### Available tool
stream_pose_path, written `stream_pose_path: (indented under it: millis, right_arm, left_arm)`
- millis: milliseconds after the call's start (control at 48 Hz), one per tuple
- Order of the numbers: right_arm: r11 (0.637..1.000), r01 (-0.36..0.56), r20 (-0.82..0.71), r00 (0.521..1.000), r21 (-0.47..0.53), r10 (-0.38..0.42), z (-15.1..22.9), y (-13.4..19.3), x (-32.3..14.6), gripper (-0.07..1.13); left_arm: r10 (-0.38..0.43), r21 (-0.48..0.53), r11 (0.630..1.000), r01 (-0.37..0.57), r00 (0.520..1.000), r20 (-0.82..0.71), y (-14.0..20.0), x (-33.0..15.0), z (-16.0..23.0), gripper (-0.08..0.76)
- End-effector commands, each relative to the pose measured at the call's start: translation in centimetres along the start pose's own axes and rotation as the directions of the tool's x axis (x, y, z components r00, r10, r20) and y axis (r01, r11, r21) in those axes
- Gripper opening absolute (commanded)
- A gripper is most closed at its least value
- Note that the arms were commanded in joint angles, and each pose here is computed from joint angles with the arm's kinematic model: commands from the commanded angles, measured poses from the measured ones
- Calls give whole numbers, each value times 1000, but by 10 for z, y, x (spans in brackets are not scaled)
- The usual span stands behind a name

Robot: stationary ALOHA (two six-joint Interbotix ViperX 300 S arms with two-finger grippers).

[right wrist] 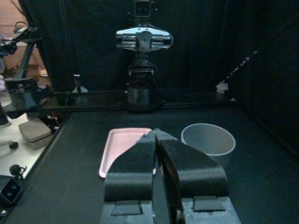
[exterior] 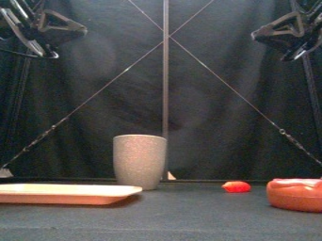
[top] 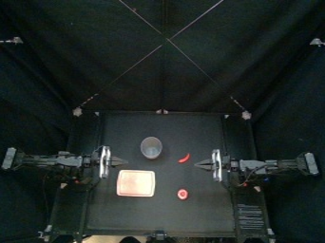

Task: Pick the red chile then place it on the pink plate
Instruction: Pick the red chile

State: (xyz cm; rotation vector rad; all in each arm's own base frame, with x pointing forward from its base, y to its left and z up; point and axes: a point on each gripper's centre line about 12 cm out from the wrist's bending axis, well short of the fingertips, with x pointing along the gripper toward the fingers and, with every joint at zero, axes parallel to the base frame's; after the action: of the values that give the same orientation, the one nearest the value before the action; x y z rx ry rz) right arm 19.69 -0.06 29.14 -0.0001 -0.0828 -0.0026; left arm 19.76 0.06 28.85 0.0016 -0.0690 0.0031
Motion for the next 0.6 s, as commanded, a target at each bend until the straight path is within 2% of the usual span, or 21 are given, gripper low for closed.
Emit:
stream_pose_path:
  millis: [21, 104, 188, 292, 375, 479, 604]
  right_arm:
    - [999, 42, -54, 998, 6, -41, -7, -8, 11, 46]
    - [996, 92, -157, 984, 15, -89, -23, -20, 22, 50]
    - [991, 131, -293, 948, 10, -123, -38, -30, 38, 52]
    - [986, 166, -481, 863, -18, -154, -56, -45, 60, 72]
    - [986, 155, -603, 782, -61, -160, -71, -51, 72, 118]
    - [986, 121, -717, 677, -113, -165, -89, -56, 81, 247]
    - [984, 86, -808, 561, -158, -179, -109, -61, 87, 505]
  left_arm:
    - [4, 12, 1000, -5, 1000, 25, 1, -2, 3, 10]
    - [4, 14, 1000, -5, 1000, 29, 1, -3, 3, -44]
    - [4, 14, 1000, -5, 999, 34, 1, -4, 4, -46]
    - [4, 12, 1000, -5, 999, 32, 1, -5, 3, -42]
    - [6, 14, 1000, -6, 999, 34, 1, -5, 3, -42]
    - [9, 14, 1000, -9, 999, 32, 2, -6, 2, -42]
    - [13, 16, 1000, -14, 999, 31, 3, -6, 1, -42]
